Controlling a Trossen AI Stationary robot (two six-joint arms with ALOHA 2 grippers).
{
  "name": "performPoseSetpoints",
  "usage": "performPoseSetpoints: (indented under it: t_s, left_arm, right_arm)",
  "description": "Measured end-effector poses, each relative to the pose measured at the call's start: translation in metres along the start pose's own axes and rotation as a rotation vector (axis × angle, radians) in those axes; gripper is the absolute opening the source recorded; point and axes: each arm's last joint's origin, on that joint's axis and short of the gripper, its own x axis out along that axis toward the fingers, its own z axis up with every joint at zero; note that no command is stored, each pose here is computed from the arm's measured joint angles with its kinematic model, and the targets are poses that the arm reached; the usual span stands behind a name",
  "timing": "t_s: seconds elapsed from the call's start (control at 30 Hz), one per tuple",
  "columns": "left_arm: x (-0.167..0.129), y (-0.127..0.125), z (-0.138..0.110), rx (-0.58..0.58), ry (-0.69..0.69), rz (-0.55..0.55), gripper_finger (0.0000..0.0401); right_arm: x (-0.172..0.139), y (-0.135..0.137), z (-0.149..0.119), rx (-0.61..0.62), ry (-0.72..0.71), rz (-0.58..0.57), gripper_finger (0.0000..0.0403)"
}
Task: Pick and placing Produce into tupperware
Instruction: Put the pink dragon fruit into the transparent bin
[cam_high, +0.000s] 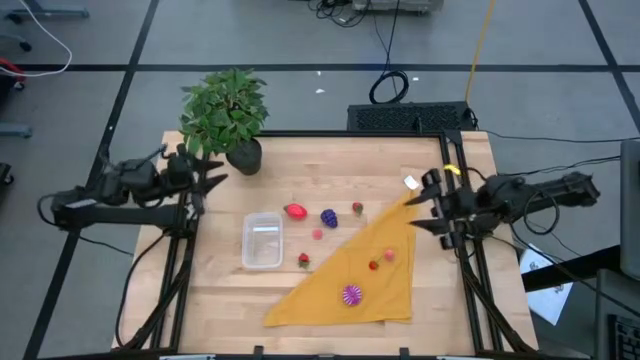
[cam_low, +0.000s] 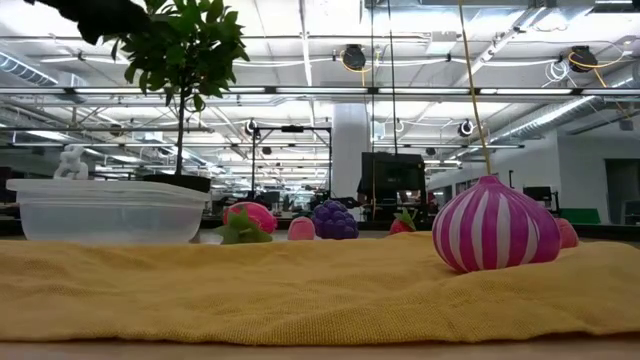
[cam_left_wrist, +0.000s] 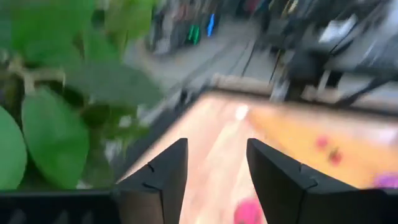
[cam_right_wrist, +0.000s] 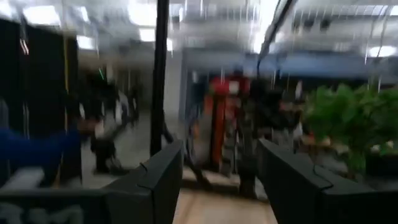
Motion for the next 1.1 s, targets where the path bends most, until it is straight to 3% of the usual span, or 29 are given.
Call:
performPoseSetpoints:
  t_s: [0.23, 0.33, 0.63, 0.83, 1.1]
  left_arm:
    - [0.031, -0.016, 0.025, -0.054, 0.292, -0.031, 0.0148]
    - [0.048, -0.026, 0.028, -0.060, 0.392, -0.042, 0.0148]
    - [0.079, -0.064, 0.023, -0.082, 0.566, -0.092, 0.0149]
    - [0.063, -0.087, 0.031, -0.163, 0.553, -0.165, 0.0141]
    - [0.036, -0.121, 0.050, -0.210, 0.526, -0.321, 0.0117]
  right_arm:
    - [0.061, -0.002, 0.027, -0.010, 0.401, -0.023, 0.0192]
    - [0.075, -0.002, 0.031, -0.014, 0.485, -0.021, 0.0192]
    - [0.088, -0.007, 0.017, -0.017, 0.591, -0.036, 0.0192]
    - [0.086, -0.011, 0.014, -0.024, 0.625, -0.050, 0.0192]
    - [0.103, -0.019, 0.003, -0.139, 0.610, -0.049, 0.0192]
